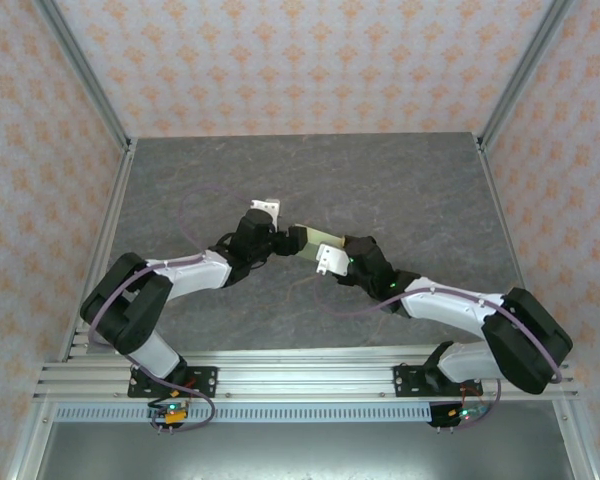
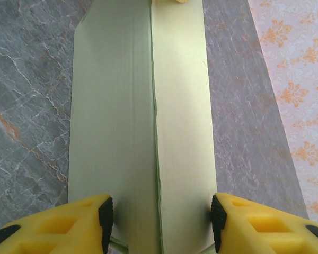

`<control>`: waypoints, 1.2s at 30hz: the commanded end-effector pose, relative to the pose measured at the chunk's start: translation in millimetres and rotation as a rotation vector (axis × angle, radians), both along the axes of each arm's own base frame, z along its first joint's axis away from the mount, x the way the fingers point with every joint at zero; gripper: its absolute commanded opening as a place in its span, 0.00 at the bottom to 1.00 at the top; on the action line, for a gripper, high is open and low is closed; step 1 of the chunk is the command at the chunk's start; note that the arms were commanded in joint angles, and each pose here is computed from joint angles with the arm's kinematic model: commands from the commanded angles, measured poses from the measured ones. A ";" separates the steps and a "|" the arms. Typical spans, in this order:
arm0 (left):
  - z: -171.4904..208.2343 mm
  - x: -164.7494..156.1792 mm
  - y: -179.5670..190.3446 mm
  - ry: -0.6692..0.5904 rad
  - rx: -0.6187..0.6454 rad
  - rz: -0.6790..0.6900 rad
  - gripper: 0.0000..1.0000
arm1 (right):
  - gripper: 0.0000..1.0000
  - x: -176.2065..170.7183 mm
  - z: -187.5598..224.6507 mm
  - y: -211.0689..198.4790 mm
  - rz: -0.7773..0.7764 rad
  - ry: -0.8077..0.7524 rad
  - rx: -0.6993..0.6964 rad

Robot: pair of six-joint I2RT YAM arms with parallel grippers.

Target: Fold the paper box

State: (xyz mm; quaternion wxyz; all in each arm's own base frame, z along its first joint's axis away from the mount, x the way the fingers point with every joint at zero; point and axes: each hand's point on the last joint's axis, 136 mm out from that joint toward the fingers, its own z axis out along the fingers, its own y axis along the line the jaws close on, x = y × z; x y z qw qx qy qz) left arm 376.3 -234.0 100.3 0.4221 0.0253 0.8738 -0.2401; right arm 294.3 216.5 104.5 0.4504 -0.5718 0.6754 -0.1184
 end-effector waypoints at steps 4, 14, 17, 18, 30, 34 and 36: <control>-66.2 -22.4 32.7 0.155 0.165 0.067 0.81 | 0.57 -23.4 36.9 7.3 0.077 0.047 0.218; -64.7 -22.5 32.7 0.157 0.172 0.062 0.82 | 0.37 5.6 96.6 0.9 -0.005 0.186 0.641; -64.4 -22.4 32.8 0.157 0.171 0.064 0.82 | 0.32 14.8 72.0 2.6 -0.031 0.214 0.602; -64.0 -22.2 32.5 0.156 0.170 0.063 0.82 | 0.32 17.4 52.1 1.8 -0.050 0.243 0.570; -60.7 -19.4 26.1 0.161 0.164 0.039 0.84 | 0.27 14.7 53.2 -8.1 -0.058 0.223 0.483; -54.9 -18.7 21.4 0.156 0.146 0.023 0.86 | 0.30 12.4 76.9 3.5 0.018 0.215 0.504; -50.2 -18.9 18.5 0.152 0.133 0.010 0.86 | 0.31 17.1 61.1 4.9 0.010 0.249 0.461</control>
